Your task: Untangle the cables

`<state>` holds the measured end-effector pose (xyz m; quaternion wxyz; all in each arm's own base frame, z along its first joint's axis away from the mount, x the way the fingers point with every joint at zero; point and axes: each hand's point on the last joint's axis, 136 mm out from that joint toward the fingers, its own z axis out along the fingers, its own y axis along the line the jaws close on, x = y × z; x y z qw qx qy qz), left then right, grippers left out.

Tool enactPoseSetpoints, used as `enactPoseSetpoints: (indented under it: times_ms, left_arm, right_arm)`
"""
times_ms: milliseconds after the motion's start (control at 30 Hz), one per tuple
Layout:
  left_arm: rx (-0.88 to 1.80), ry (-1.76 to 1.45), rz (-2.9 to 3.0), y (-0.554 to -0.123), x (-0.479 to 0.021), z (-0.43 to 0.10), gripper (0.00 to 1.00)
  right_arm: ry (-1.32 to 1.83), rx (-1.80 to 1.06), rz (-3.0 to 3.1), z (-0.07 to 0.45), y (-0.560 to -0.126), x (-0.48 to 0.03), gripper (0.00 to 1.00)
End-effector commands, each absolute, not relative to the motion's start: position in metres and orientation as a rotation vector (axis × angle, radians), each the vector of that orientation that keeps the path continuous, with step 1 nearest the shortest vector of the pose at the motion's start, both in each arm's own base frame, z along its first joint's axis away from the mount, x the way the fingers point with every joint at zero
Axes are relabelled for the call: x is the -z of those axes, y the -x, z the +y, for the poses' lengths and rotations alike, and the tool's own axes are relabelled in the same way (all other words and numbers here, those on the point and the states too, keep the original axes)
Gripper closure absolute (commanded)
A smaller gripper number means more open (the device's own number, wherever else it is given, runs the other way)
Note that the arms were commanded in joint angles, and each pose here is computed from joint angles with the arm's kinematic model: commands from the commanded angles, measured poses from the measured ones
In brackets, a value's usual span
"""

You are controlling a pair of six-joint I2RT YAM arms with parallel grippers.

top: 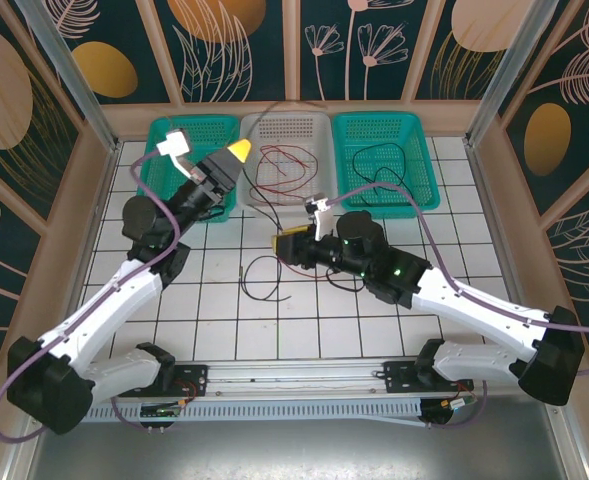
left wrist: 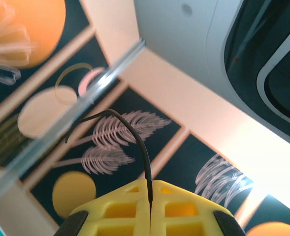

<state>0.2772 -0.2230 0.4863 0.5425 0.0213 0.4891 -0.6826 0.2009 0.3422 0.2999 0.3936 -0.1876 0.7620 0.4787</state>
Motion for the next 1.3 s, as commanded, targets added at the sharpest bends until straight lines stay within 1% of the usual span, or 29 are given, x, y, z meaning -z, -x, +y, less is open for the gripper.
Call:
enactPoseSetpoints:
  times_ms: [0, 33, 67, 133, 200, 233, 300, 367, 467, 600, 767, 933, 1000, 1067, 1133, 1167, 1267]
  left_arm:
    - [1.471, -0.028, 1.189, -0.300, -0.488, -0.222, 1.00]
    - [1.472, -0.057, 1.206, -0.299, -0.485, -0.226, 1.00]
    - [1.478, -0.102, 1.177, -0.293, -0.500, -0.228, 1.00]
    - [1.478, -0.157, 1.171, -0.287, -0.506, -0.232, 1.00]
    - [1.492, -0.209, 1.174, -0.283, -0.510, -0.238, 1.00]
    - [1.501, -0.231, 1.174, -0.281, -0.512, -0.241, 1.00]
    - [1.536, -0.265, 1.182, -0.278, -0.514, -0.246, 1.00]
    - [1.584, -0.303, 1.178, -0.273, -0.516, -0.252, 1.00]
    - [1.665, -0.421, 1.168, -0.260, -0.520, -0.264, 1.00]
    - [1.704, -0.505, 1.176, -0.252, -0.522, -0.272, 1.00]
    - [1.717, -0.543, 1.178, -0.248, -0.524, -0.274, 1.00]
    - [1.735, -0.593, 1.171, -0.240, -0.527, -0.275, 1.00]
    - [1.735, -0.606, 1.162, -0.237, -0.528, -0.275, 1.00]
    - [1.723, -0.606, 1.151, -0.235, -0.529, -0.273, 1.00]
    - [1.698, -0.591, 1.145, -0.236, -0.530, -0.271, 1.00]
    - [1.683, -0.587, 1.140, -0.236, -0.529, -0.269, 1.00]
    - [1.622, -0.519, 1.105, -0.236, -0.532, -0.258, 1.00]
  right_arm:
    - [0.402, -1.294, 1.827, 0.337, -0.202, -0.340, 0.57]
    - [0.363, -1.254, 1.831, 0.329, -0.208, -0.342, 0.55]
    - [0.313, -1.214, 1.840, 0.318, -0.217, -0.345, 0.52]
    - [0.222, -1.169, 1.844, 0.298, -0.233, -0.350, 0.47]
    - [0.110, -1.157, 1.849, 0.274, -0.251, -0.354, 0.35]
    - [0.082, -1.170, 1.855, 0.266, -0.258, -0.354, 0.30]
    - [0.062, -1.203, 1.867, 0.256, -0.268, -0.351, 0.25]
    - [0.077, -1.218, 1.922, 0.254, -0.277, -0.339, 0.25]
    - [0.112, -1.222, 2.018, 0.261, -0.287, -0.323, 0.29]
    - [0.214, -1.345, 2.049, 0.286, -0.282, -0.317, 0.29]
    - [0.281, -1.414, 2.115, 0.311, -0.277, -0.297, 0.30]
    - [0.266, -1.437, 2.145, 0.318, -0.282, -0.282, 0.42]
    - [0.262, -1.447, 2.145, 0.320, -0.284, -0.280, 0.52]
    - [0.249, -1.456, 2.138, 0.320, -0.286, -0.280, 0.65]
    - [0.228, -1.464, 2.124, 0.317, -0.289, -0.282, 0.74]
    - [0.206, -1.466, 2.113, 0.313, -0.291, -0.283, 0.80]
    - [0.119, -1.499, 2.056, 0.298, -0.299, -0.293, 0.95]
